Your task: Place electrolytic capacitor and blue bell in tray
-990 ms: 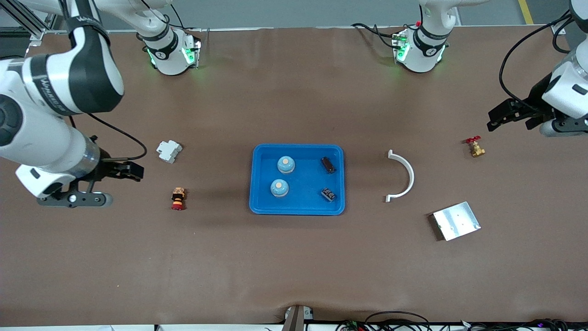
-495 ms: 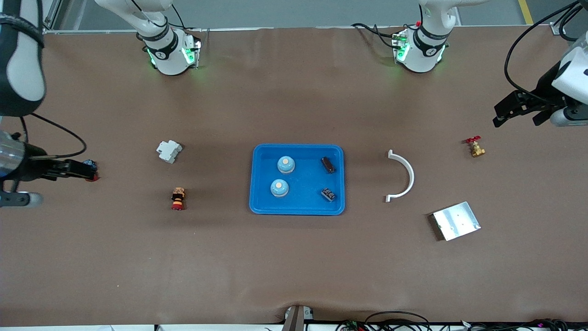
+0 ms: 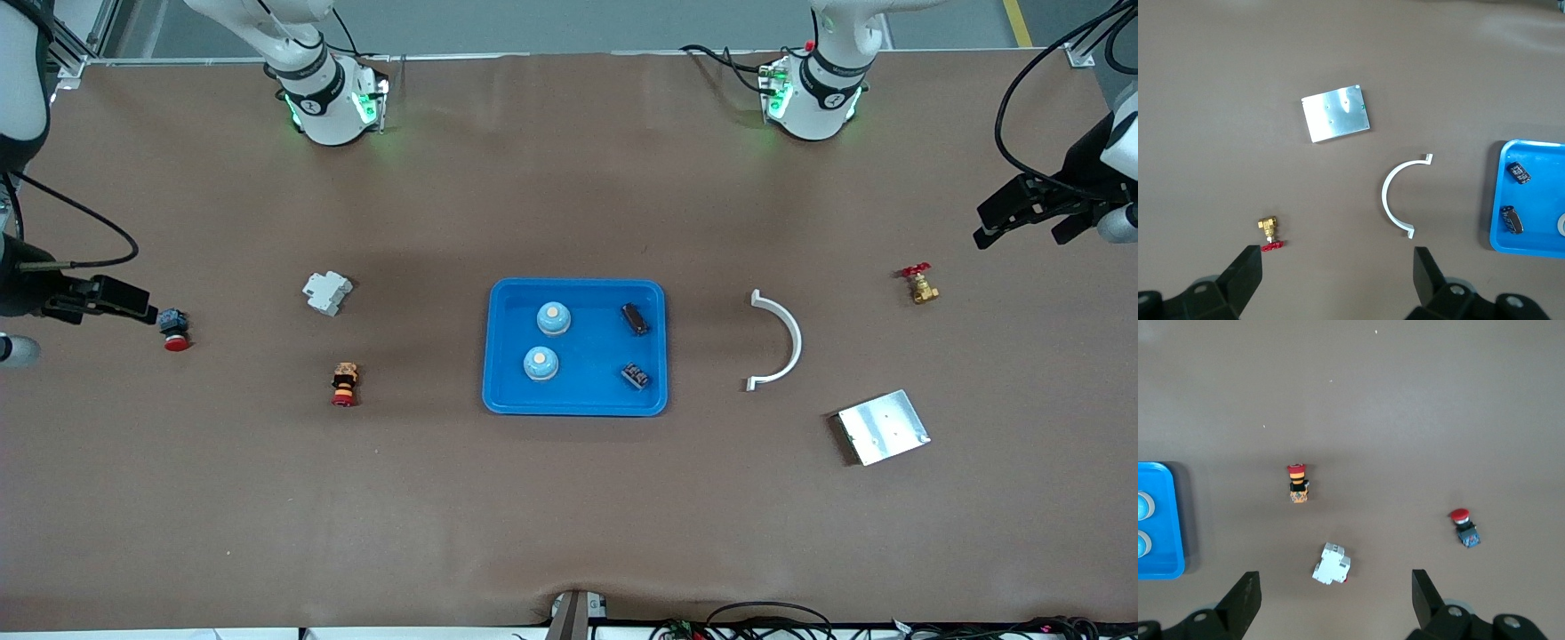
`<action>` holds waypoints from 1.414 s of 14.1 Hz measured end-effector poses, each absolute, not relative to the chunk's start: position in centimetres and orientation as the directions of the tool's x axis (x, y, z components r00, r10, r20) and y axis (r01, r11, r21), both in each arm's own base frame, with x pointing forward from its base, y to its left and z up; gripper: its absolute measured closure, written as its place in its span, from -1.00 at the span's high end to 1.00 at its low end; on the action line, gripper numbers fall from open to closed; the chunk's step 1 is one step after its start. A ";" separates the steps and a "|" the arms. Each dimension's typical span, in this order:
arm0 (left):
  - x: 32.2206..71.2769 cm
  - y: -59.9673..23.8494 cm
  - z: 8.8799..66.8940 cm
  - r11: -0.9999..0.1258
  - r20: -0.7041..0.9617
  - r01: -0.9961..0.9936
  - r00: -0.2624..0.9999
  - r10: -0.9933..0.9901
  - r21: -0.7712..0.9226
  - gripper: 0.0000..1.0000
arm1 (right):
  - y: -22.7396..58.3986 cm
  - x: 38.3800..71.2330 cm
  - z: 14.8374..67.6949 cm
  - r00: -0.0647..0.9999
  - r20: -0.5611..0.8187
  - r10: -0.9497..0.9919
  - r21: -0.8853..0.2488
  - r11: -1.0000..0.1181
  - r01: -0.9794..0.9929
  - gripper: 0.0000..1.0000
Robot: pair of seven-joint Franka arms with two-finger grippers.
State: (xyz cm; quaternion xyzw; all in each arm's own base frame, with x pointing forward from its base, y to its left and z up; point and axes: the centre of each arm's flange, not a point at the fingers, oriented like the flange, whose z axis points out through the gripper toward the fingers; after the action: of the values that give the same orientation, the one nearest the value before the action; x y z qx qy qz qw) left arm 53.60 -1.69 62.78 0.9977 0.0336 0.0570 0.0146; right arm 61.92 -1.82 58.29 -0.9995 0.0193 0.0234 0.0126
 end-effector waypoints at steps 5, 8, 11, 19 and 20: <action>52.6 -1.8 62.6 -0.998 0.031 0.062 0.998 0.063 0.026 1.00 | -1.5 59.5 58.7 0.997 -0.059 -0.053 -0.030 -0.998 -0.055 1.00; 52.6 -1.8 62.6 -0.998 0.029 0.062 0.998 0.063 0.026 1.00 | -1.6 59.1 58.5 0.997 -0.062 -0.056 -0.029 -0.998 -0.058 1.00; 52.6 -1.7 62.6 -0.998 0.029 0.062 0.998 0.063 0.026 1.00 | -1.5 58.6 58.1 0.997 -0.056 -0.058 -0.028 -0.998 -0.059 1.00; 52.7 -2.1 62.4 -0.998 0.026 0.056 0.998 0.056 0.025 1.00 | -0.9 56.3 58.9 0.997 -0.050 -0.059 -0.055 -0.997 -0.061 1.00; 52.7 -2.1 62.4 -0.998 0.026 0.056 0.998 0.056 0.025 1.00 | -0.9 56.1 59.0 0.997 -0.050 -0.058 -0.058 -0.996 -0.061 1.00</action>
State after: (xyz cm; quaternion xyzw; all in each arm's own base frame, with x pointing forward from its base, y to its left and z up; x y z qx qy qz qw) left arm 52.70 -2.08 62.43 0.9994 0.0280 0.0133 0.0122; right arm 56.13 -0.86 58.99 -0.9988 0.0300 0.0241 0.0298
